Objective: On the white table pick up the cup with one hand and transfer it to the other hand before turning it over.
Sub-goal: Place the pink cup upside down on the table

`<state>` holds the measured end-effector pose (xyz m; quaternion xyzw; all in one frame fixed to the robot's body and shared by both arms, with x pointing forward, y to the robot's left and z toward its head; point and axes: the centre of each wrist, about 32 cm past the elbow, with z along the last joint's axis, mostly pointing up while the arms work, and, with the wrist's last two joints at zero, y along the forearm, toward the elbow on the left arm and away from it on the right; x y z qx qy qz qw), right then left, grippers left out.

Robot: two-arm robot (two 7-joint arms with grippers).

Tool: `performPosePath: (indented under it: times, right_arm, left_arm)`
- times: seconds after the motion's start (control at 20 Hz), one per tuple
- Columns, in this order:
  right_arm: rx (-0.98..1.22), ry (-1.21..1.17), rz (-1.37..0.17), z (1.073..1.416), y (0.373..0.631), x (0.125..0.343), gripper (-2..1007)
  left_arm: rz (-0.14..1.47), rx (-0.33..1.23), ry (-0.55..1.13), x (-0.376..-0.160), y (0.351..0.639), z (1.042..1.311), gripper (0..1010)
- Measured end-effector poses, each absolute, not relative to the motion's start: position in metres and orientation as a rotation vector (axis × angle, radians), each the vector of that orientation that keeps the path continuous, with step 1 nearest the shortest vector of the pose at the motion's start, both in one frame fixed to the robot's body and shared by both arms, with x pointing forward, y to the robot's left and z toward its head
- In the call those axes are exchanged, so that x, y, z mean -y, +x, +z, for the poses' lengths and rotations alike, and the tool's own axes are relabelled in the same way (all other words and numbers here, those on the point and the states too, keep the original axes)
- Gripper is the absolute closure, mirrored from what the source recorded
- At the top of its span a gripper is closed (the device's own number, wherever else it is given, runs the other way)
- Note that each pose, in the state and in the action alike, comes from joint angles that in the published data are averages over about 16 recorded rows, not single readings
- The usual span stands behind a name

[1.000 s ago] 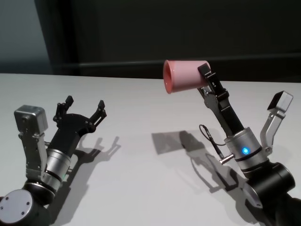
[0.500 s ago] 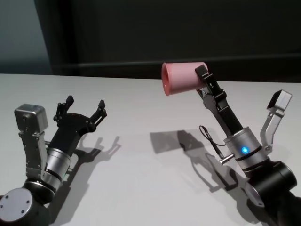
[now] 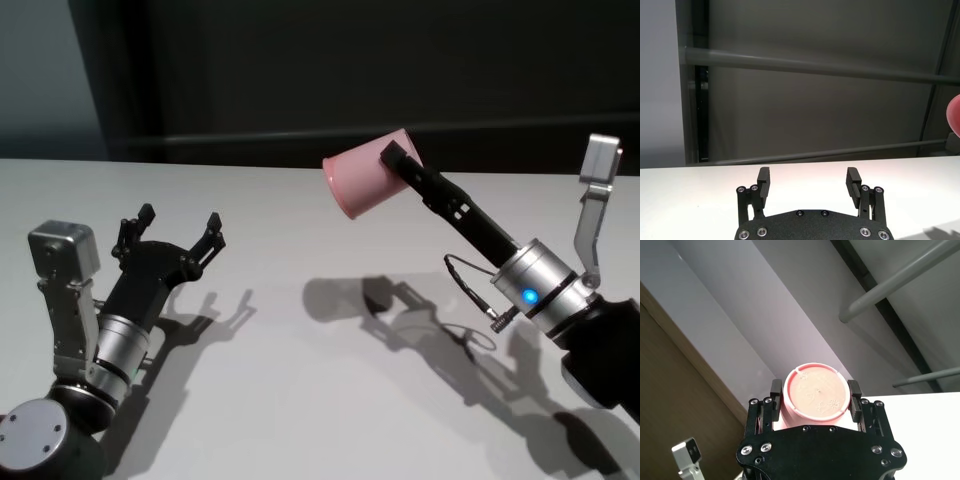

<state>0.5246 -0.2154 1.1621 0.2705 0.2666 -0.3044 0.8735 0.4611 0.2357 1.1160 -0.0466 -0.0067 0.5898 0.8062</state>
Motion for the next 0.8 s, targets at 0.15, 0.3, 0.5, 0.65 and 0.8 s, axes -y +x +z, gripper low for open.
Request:
performPosePath:
  times: [0.15, 0.3, 0.5, 0.65, 0.8]
  right_arm:
    - [-0.472, 0.46, -0.688, 1.179, 0.521, 0.216, 247]
    - [-0.389, 0.352, -0.74, 1.194, 0.517, 0.212, 246]
    - [-0.283, 0.202, -0.804, 1.209, 0.512, 0.202, 246]
    - [-0.21, 0.095, -0.841, 1.216, 0.509, 0.192, 246]
    - [-0.146, -0.002, -0.869, 1.221, 0.507, 0.181, 247]
  left_arm:
    - [1.262, 0.014, -0.099, -0.236, 0.461, 1.116, 7]
    - [1.262, 0.013, -0.099, -0.236, 0.461, 1.116, 7]
    - [1.262, 0.013, -0.1, -0.236, 0.461, 1.116, 7]
    - [1.262, 0.013, -0.1, -0.236, 0.461, 1.117, 7]
    - [1.262, 0.012, -0.1, -0.235, 0.461, 1.117, 7]
